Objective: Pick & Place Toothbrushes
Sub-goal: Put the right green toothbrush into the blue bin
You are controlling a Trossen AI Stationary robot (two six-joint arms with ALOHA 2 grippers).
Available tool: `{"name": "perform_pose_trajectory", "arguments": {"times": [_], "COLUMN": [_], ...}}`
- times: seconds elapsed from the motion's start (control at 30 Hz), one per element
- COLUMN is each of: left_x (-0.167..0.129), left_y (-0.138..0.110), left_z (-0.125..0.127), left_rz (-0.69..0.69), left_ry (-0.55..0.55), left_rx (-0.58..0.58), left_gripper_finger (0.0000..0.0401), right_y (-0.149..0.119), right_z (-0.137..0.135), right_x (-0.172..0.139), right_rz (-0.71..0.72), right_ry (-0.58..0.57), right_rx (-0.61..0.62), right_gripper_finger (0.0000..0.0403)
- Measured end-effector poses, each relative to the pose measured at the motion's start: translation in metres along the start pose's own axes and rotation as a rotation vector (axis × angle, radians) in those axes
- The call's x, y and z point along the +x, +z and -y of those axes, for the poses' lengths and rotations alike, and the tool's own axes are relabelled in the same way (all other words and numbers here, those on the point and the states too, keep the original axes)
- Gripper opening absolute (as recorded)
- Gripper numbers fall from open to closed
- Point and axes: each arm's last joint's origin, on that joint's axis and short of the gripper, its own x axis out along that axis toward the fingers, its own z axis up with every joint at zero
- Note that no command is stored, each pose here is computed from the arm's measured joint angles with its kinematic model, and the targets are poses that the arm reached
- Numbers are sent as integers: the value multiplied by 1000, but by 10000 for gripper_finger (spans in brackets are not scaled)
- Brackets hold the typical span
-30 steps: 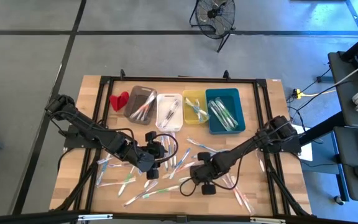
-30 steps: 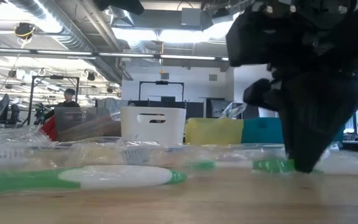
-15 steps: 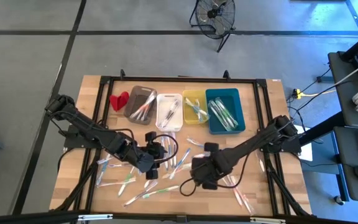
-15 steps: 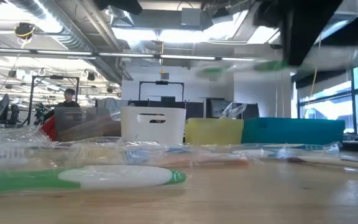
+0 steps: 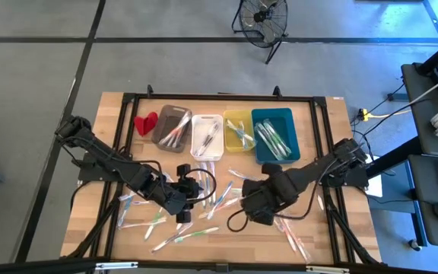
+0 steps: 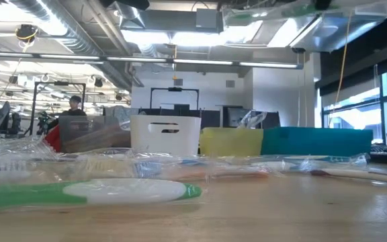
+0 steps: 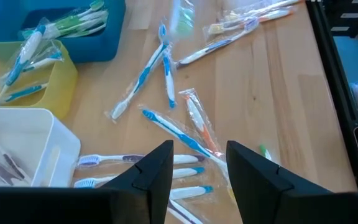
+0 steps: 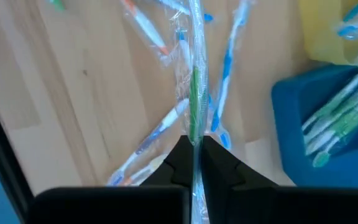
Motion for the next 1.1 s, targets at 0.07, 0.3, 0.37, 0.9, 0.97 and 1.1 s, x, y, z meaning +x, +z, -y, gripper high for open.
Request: {"name": "perform_pose_trajectory", "arguments": {"times": [0.07,0.3,0.37,0.9,0.97,1.1], "left_x": [0,0,0,0,0,0], "left_y": [0,0,0,0,0,0], "left_z": [0,0,0,0,0,0], "left_rz": [3,3,2,8,10,13], "left_ry": [-1,1,1,17,21,21], "left_rx": [-1,-1,-5,-15,-15,-17], "left_gripper_finger": [143,143,143,143,143,143], "right_y": [-1,-9,-13,-77,-78,-75], "right_z": [7,45,60,172,181,198], "right_x": [-6,-29,-35,3,14,40], "right_rz": [20,126,153,67,41,-6], "right_ry": [-9,-33,-37,-178,-193,-180], "right_rx": [27,155,219,650,684,707], "right_gripper_finger": [12,12,12,12,12,12]}}
